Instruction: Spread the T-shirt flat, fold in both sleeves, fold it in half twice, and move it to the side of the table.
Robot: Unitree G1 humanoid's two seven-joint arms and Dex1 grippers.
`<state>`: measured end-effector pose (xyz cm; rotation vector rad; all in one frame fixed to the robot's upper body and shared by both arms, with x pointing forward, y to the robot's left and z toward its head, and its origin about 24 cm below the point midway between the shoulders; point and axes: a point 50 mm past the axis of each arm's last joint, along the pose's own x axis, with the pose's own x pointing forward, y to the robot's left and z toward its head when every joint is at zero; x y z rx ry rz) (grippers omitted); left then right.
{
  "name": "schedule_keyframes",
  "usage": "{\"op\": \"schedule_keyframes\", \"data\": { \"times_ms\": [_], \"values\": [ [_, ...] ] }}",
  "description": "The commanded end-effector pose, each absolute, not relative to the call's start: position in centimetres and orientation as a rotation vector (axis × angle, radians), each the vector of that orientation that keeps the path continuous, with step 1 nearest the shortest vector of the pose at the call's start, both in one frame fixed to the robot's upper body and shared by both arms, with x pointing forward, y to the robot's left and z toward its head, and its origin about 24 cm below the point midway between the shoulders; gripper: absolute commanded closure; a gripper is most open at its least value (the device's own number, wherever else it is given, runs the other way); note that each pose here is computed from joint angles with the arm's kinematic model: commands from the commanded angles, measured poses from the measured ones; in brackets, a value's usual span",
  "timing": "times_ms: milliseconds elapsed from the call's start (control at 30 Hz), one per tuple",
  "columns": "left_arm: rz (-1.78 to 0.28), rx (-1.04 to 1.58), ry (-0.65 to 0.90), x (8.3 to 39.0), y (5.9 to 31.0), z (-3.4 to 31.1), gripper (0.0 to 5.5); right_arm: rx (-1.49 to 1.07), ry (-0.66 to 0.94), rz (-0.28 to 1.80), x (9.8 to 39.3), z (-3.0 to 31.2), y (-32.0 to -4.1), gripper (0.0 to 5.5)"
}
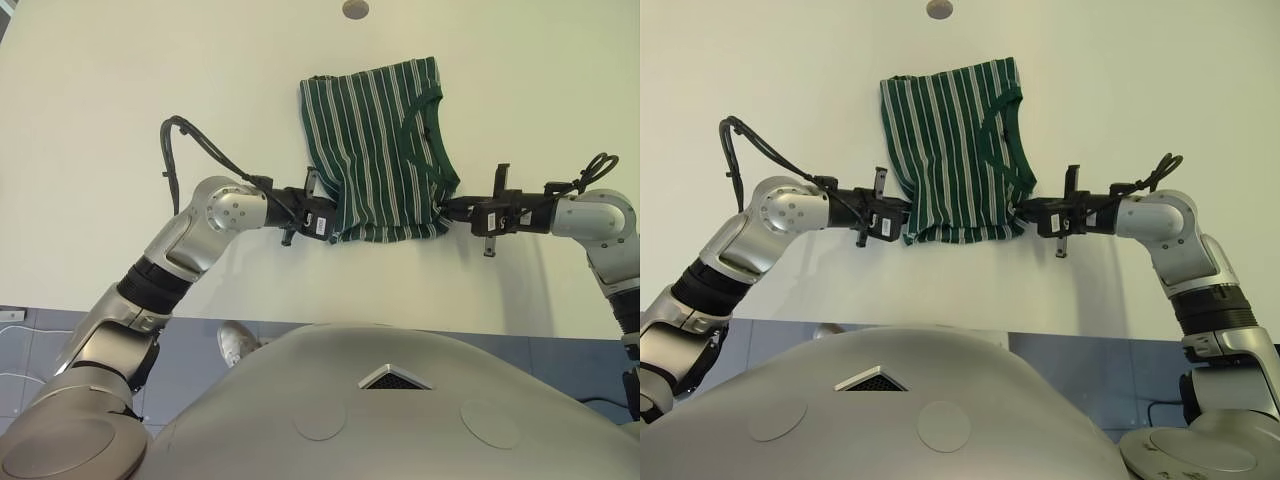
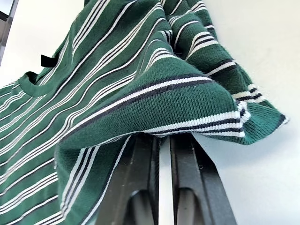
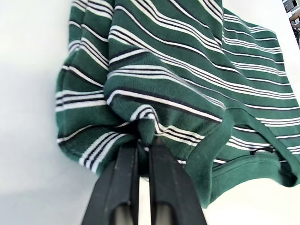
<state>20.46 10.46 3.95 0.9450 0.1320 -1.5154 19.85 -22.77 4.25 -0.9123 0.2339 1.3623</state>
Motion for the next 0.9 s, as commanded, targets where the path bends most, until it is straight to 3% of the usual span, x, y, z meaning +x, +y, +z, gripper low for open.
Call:
{"op": "schedule_keyframes", "data": {
  "times_ms": [33, 200, 267, 400, 533, 667, 867, 900],
  "values": [
    [-1.520, 0.843, 0.262, 20.1, 11.7, 3.2, 5.50, -0.815, 0.293, 1.378, 19.6, 4.4, -22.4, 5.44],
    [-1.372, 0.716, 0.375, 21.3, 15.5, 4.2, 5.50, -0.526, 0.359, 1.381, 19.6, 6.7, -21.0, 5.44],
    [-1.371, 0.548, 0.463, 20.7, 16.7, 4.9, 5.50, -0.369, 0.425, 1.433, 18.7, 7.7, -20.2, 5.44],
    [-1.344, 0.040, 0.469, 21.3, 15.9, 8.4, 5.50, -0.088, 0.536, 1.411, 19.1, 8.9, -19.8, 5.44],
    [-1.201, -0.170, 0.400, 25.0, 14.8, 11.0, 5.50, 0.122, 0.511, 1.200, 23.3, 10.0, -20.2, 5.44],
    [-1.050, -0.157, 0.456, 28.3, 13.3, 10.3, 5.50, 0.159, 0.505, 1.029, 27.5, 9.2, -19.5, 5.45],
    [-0.815, -0.055, 0.593, 30.5, 13.3, 7.3, 5.50, 0.108, 0.583, 0.891, 29.8, 6.2, -18.2, 5.45],
    [-0.799, -0.057, 0.593, 30.8, 13.2, 7.2, 5.50, 0.111, 0.591, 0.848, 30.2, 5.9, -18.5, 5.08]
  ]
}}
